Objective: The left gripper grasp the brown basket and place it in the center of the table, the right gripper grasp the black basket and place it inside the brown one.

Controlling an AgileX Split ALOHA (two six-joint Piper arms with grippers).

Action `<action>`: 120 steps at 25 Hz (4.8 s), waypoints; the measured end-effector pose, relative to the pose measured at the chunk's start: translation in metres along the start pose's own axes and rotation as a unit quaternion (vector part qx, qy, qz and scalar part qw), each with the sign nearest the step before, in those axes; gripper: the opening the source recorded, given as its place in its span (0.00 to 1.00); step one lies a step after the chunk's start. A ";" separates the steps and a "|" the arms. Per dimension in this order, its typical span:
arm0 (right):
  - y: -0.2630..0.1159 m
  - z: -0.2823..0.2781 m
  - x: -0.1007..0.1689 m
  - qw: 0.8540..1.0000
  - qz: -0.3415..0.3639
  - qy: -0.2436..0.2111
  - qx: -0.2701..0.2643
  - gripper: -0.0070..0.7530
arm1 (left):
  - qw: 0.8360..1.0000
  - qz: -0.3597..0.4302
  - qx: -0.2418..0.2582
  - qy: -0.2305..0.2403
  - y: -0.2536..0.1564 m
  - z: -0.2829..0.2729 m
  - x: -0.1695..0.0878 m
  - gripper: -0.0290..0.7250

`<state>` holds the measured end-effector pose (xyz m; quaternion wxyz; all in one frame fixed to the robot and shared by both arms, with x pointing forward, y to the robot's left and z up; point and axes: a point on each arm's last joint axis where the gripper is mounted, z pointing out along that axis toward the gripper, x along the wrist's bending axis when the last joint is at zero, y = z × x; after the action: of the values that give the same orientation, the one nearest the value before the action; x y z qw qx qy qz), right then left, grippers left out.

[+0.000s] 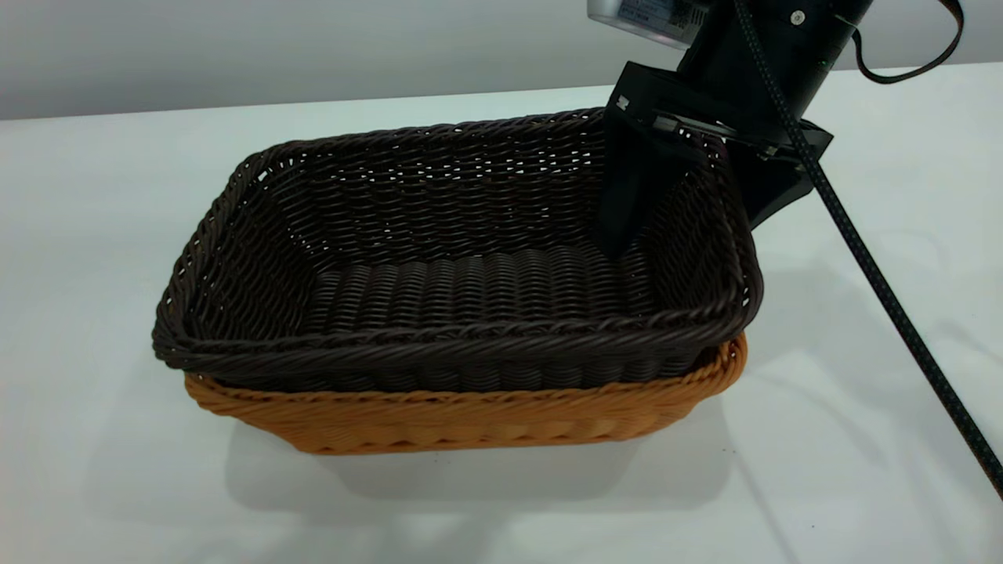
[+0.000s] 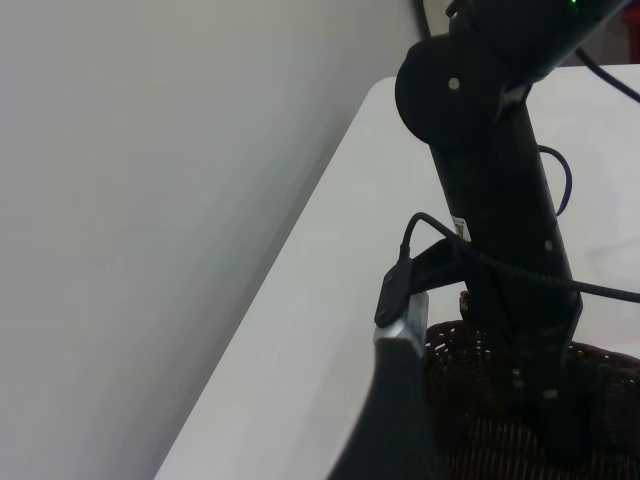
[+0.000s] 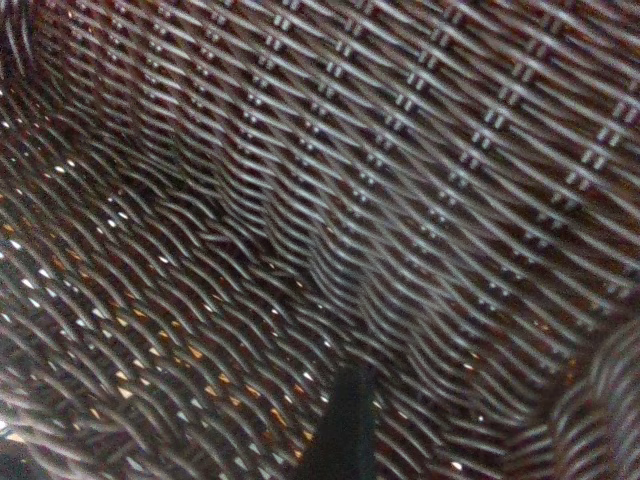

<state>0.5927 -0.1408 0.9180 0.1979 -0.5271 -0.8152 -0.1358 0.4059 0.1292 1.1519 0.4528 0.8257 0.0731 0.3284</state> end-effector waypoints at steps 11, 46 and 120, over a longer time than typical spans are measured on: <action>-0.004 0.000 -0.001 1.000 -0.002 -0.004 0.024 0.92 | 1.000 0.001 0.003 -0.003 0.000 0.000 0.000 0.74; 0.013 -0.043 0.005 0.996 -0.041 -0.078 0.020 0.92 | 1.000 0.001 0.009 -0.008 -0.002 0.000 -0.001 0.74; -0.386 -0.115 0.074 0.849 -0.166 -0.157 -0.476 0.02 | 0.953 -0.263 0.149 -0.027 -0.148 -0.169 -0.106 0.04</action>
<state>0.2334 -0.2882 1.0493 -0.2336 -0.4278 -0.7464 -0.4530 0.2470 0.2891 1.0475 0.3964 0.8441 0.3234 0.1606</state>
